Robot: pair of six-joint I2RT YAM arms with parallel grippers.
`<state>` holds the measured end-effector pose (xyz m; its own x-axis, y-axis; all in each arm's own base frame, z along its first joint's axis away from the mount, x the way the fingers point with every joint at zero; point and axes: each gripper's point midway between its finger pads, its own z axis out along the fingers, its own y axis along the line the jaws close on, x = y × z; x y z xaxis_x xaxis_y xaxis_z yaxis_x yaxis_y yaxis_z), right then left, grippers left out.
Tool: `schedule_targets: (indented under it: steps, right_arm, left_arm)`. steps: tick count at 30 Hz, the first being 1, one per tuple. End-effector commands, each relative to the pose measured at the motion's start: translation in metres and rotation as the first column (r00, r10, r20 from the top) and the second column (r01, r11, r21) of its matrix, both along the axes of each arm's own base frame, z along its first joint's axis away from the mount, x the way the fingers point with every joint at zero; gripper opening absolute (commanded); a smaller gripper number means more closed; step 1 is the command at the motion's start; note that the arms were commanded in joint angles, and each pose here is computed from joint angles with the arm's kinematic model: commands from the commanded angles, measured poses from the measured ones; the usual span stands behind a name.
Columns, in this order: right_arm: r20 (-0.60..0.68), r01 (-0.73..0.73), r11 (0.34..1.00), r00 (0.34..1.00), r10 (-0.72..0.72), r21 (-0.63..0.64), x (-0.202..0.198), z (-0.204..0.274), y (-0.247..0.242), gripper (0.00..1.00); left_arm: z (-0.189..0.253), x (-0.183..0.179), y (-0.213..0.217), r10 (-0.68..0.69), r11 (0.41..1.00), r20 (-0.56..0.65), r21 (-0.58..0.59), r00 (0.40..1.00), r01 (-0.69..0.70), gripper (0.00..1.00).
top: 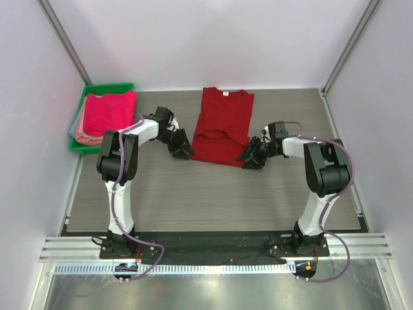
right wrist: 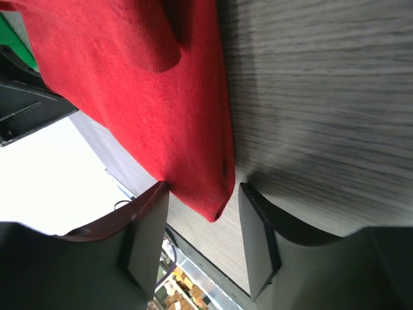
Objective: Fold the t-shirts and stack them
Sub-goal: Fold the tshirt
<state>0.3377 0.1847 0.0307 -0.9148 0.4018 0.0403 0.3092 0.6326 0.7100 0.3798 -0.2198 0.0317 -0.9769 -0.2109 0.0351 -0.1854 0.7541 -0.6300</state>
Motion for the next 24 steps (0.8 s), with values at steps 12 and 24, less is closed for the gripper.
schedule_targets:
  steps: [12,24]
  right_arm:
    - [0.027,0.001,0.999,1.0,0.0,-0.039,0.007,0.001,0.0,0.05]
    - [0.222,-0.062,0.998,0.973,0.057,0.017,0.022,0.088,-0.003,0.01]
  left_arm:
    - [0.001,0.0,0.004,0.035,0.999,0.004,-0.019,0.999,-0.035,0.0]
    - [0.102,-0.016,-0.002,0.044,0.99,0.206,-0.138,0.977,-0.015,0.0]
